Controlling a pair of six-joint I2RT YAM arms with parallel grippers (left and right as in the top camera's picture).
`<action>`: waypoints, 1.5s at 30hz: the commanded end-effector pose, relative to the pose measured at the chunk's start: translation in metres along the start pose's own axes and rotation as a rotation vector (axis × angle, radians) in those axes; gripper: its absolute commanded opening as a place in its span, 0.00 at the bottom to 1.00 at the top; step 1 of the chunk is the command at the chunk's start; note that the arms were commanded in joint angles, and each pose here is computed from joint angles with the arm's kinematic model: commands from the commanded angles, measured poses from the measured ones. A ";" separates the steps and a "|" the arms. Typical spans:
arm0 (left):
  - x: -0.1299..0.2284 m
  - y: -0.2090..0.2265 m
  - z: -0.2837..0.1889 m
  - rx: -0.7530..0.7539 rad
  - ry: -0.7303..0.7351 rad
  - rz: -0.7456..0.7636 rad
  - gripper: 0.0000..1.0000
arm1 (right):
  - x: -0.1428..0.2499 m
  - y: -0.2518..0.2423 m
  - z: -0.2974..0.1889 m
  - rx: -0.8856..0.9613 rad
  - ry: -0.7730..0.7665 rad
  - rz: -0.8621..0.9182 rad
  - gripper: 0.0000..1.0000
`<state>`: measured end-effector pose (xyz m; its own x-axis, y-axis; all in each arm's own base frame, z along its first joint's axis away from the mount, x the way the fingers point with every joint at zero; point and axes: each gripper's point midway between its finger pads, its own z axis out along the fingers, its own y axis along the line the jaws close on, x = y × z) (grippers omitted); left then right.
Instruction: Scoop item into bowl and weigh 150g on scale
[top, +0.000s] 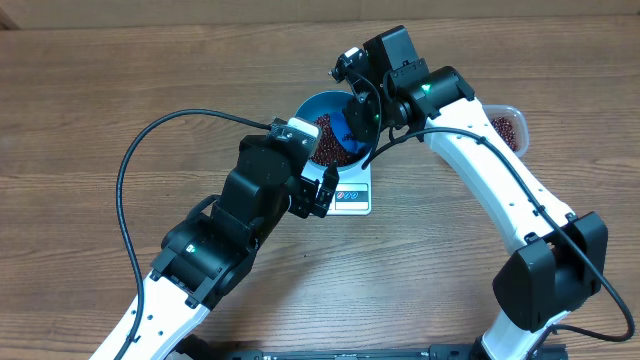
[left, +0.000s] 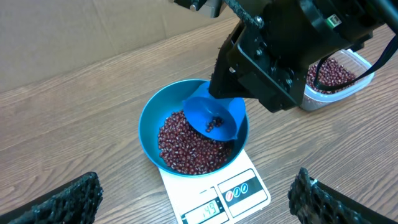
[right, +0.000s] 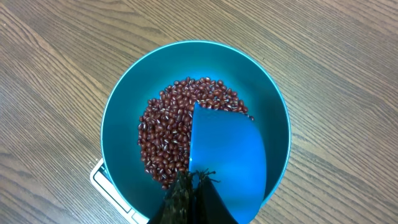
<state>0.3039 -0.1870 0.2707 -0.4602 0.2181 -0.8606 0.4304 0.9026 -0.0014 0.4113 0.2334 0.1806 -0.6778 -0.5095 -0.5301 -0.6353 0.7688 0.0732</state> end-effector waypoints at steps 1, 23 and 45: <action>-0.001 0.003 0.000 -0.013 -0.004 0.017 1.00 | -0.016 0.006 -0.018 0.000 -0.060 -0.019 0.05; -0.002 0.003 0.000 -0.013 -0.010 0.016 1.00 | -0.039 0.010 -0.019 -0.026 -0.154 -0.032 0.08; -0.001 0.003 0.000 -0.013 -0.006 0.016 0.99 | -0.048 0.011 -0.020 -0.018 -0.191 -0.052 0.04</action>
<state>0.3040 -0.1870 0.2708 -0.4598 0.2174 -0.8610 0.4303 0.9027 -0.0019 0.4278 0.2558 0.1999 -0.6019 -0.4784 -0.6394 -0.6689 0.7394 0.0764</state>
